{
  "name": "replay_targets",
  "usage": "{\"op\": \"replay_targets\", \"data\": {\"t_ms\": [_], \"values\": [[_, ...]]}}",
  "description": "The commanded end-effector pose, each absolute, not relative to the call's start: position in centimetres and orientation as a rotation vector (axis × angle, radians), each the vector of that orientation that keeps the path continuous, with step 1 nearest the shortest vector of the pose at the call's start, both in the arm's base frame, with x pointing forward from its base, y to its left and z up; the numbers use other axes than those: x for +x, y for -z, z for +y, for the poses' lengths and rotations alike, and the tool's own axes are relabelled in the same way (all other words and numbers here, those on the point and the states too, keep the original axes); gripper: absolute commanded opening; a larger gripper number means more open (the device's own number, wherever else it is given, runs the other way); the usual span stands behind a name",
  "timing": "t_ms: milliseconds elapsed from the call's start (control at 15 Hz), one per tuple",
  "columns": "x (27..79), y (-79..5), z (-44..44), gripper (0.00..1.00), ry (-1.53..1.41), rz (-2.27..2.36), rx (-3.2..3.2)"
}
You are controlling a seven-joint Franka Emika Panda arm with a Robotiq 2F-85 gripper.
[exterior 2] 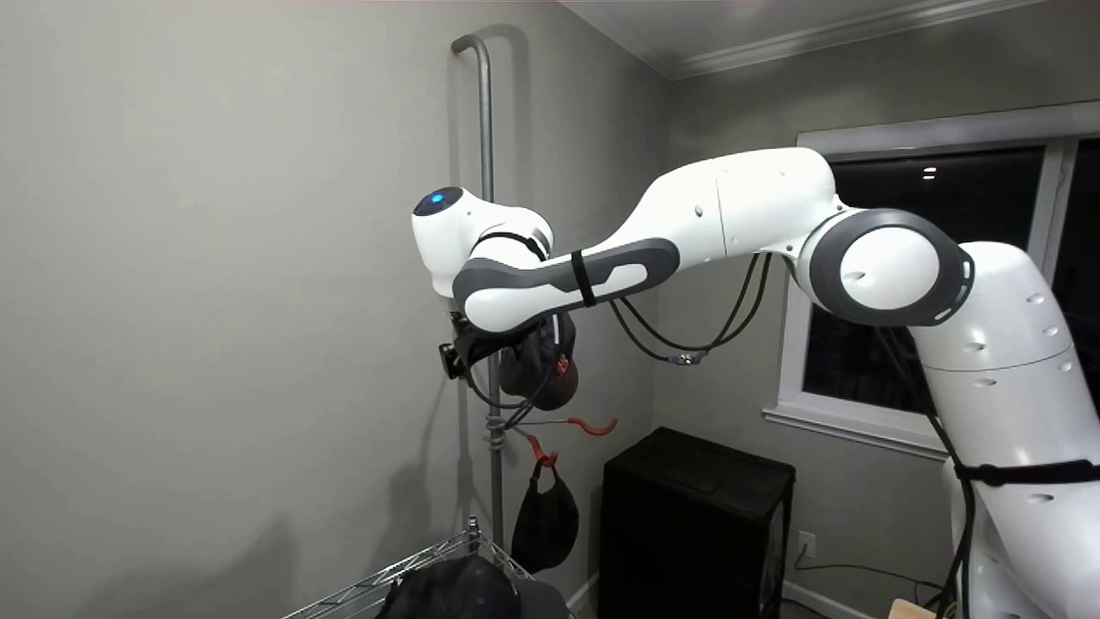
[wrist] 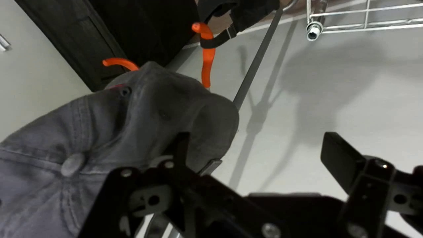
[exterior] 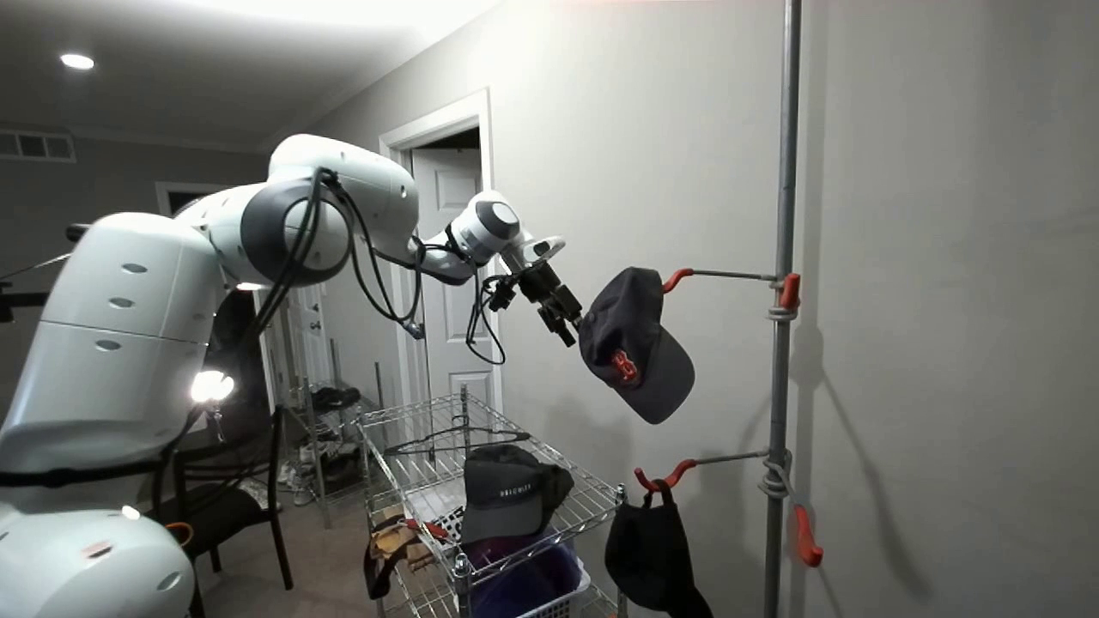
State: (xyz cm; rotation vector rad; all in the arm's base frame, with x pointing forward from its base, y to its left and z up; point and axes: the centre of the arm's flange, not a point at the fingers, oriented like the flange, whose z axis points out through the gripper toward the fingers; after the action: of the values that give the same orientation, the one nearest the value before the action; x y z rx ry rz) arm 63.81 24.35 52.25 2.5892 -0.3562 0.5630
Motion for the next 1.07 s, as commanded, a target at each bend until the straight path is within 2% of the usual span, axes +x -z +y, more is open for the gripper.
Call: {"op": "replay_targets", "data": {"t_ms": [0,200,600,1000], "values": [[62.7,-52.9,22.8,1.0,-0.652,-0.582,2.465],[62.2,-52.9,23.0,1.0,-0.692,-0.696,2.339],[60.2,-53.2,25.6,1.0,-0.716,-0.602,2.369],[59.7,-54.4,24.0,1.0,-0.741,-0.638,2.318]]}}
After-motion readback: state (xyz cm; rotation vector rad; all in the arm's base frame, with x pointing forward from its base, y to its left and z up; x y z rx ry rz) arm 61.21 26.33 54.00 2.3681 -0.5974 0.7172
